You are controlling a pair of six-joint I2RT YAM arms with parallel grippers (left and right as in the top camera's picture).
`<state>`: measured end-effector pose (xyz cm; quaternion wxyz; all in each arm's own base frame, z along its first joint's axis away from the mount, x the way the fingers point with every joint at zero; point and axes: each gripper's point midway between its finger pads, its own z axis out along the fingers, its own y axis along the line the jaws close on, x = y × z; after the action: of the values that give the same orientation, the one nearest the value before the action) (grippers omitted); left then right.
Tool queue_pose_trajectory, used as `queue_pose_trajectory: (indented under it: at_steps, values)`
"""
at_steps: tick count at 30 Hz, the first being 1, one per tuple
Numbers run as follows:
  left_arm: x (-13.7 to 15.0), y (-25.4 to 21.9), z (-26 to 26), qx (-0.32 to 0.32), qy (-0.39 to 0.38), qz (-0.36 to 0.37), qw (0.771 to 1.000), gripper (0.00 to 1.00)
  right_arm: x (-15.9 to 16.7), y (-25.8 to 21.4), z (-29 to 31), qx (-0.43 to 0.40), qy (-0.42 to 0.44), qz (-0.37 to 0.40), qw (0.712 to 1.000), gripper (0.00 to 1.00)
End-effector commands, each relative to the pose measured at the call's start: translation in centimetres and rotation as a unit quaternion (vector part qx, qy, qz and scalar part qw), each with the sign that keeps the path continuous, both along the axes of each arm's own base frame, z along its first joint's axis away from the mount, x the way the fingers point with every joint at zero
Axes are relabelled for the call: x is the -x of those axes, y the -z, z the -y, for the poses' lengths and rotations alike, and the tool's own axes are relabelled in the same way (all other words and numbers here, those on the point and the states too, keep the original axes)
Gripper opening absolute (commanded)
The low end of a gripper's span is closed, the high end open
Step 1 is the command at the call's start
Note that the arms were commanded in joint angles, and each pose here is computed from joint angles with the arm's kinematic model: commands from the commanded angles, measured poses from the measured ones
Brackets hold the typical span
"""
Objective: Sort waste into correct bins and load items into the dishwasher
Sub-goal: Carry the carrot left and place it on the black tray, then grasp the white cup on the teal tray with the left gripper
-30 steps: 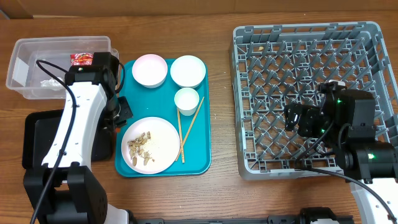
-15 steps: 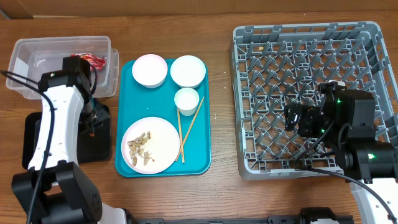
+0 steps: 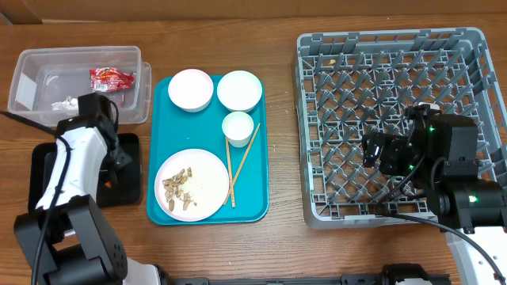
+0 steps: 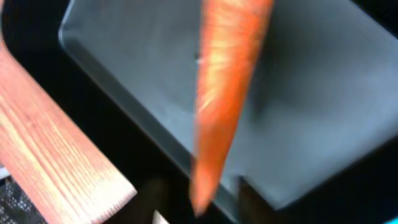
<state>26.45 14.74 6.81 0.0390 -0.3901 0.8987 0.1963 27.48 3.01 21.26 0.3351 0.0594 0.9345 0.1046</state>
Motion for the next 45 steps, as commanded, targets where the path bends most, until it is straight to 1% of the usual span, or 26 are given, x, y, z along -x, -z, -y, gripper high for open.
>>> queue_pose_trajectory:
  at_steps: [1, 3, 6, 8, 10, 11, 13, 15, 19, 20, 22, 23, 24, 25, 26, 28, 31, 32, 33, 36, 39, 45]
  values:
    - [0.4, -0.4, -0.8, -0.018, -0.014, 0.003, 1.000, 0.73, -0.4, -1.4, 0.1, 0.000, 0.001, 0.020, 1.000, 1.00]
    - [0.3, -0.3, -0.6, -0.013, -0.014, 0.004, 1.000, 0.76, -0.4, -1.4, 0.1, 0.001, 0.001, 0.020, 1.000, 1.00]
    - [0.2, -0.2, -0.2, 0.000, -0.014, 0.009, 1.000, 0.76, -0.4, -1.4, 0.1, 0.000, 0.001, 0.020, 1.000, 1.00]
    - [-0.1, 0.1, 0.5, 0.021, -0.012, 0.016, 1.000, 0.77, -0.4, -1.4, 0.1, 0.000, 0.001, 0.020, 1.000, 1.00]
    - [-0.8, 0.5, 1.9, 0.066, 0.009, 0.027, 0.997, 0.78, -0.4, -1.4, 0.1, 0.000, 0.001, 0.020, 1.000, 1.00]
    - [-1.6, 0.7, 3.2, 0.107, 0.030, 0.040, 0.993, 0.78, -0.4, -1.4, 0.1, 0.000, 0.001, 0.020, 1.000, 1.00]
    - [-2.7, 0.5, 5.2, 0.164, 0.056, 0.062, 0.983, 0.79, -0.4, -1.4, 0.1, 0.000, 0.001, 0.020, 1.000, 1.00]
    - [-3.8, -0.1, 6.7, 0.202, 0.082, 0.083, 0.972, 0.79, -0.4, -1.4, 0.1, 0.000, 0.001, 0.020, 1.000, 1.00]
    - [-5.7, -2.1, 8.9, 0.236, 0.114, 0.116, 0.958, 0.80, -0.4, -1.4, 0.1, 0.000, 0.000, 0.020, 1.000, 1.00]
    - [-6.6, -2.9, 10.3, 0.261, 0.133, 0.133, 0.947, 0.79, -0.4, -1.4, 0.1, 0.000, 0.001, 0.020, 1.000, 1.00]
    - [-8.3, -4.2, 13.6, 0.311, 0.186, 0.167, 0.917, 0.77, -0.5, -1.5, 0.1, 0.000, 0.001, 0.023, 1.000, 1.00]
    - [-9.2, -4.8, 15.6, 0.335, 0.220, 0.185, 0.897, 0.76, -0.6, -1.6, 0.1, 0.000, 0.001, 0.025, 1.000, 1.00]
    - [-9.6, -5.1, 16.8, 0.346, 0.242, 0.195, 0.885, 0.75, -0.7, -1.7, 0.1, 0.000, 0.001, 0.028, 1.000, 1.00]
    - [-10.3, -5.7, 19.1, 0.359, 0.284, 0.207, 0.865, 0.76, -0.7, -1.7, 0.1, 0.000, 0.001, 0.029, 1.000, 1.00]
    - [-10.7, -6.0, 20.7, 0.364, 0.311, 0.214, 0.851, 0.75, -0.7, -1.7, 0.1, 0.000, 0.001, 0.029, 1.000, 1.00]
    - [-11.3, -6.5, 23.1, 0.361, 0.349, 0.224, 0.835, 0.75, -0.7, -1.7, 0.1, 0.000, 0.001, 0.029, 1.000, 1.00]
    - [-12.7, -7.7, 27.4, 0.353, 0.414, 0.257, 0.799, 0.73, -0.7, -1.7, 0.1, 0.000, 0.001, 0.029, 1.000, 1.00]
    - [-13.1, -8.0, 28.2, 0.348, 0.422, 0.266, 0.794, 0.73, -0.7, -1.7, 0.1, 0.000, 0.001, 0.029, 1.000, 1.00]
    - [-13.5, -8.1, 28.7, 0.337, 0.425, 0.272, 0.795, 0.72, -0.7, -1.7, 0.1, 0.000, 0.001, 0.029, 1.000, 1.00]
    - [-14.3, -8.0, 28.7, 0.293, 0.418, 0.279, 0.813, 0.71, -0.7, -1.6, 0.1, 0.000, 0.001, 0.027, 1.000, 1.00]
    - [-14.4, -7.6, 28.3, 0.266, 0.418, 0.274, 0.824, 0.67, -0.7, -1.6, 0.1, 0.000, 0.001, 0.027, 1.000, 1.00]
    - [-14.1, -6.9, 27.8, 0.256, 0.412, 0.259, 0.835, 0.63, -0.7, -1.6, 0.1, 0.000, 0.001, 0.027, 1.000, 1.00]
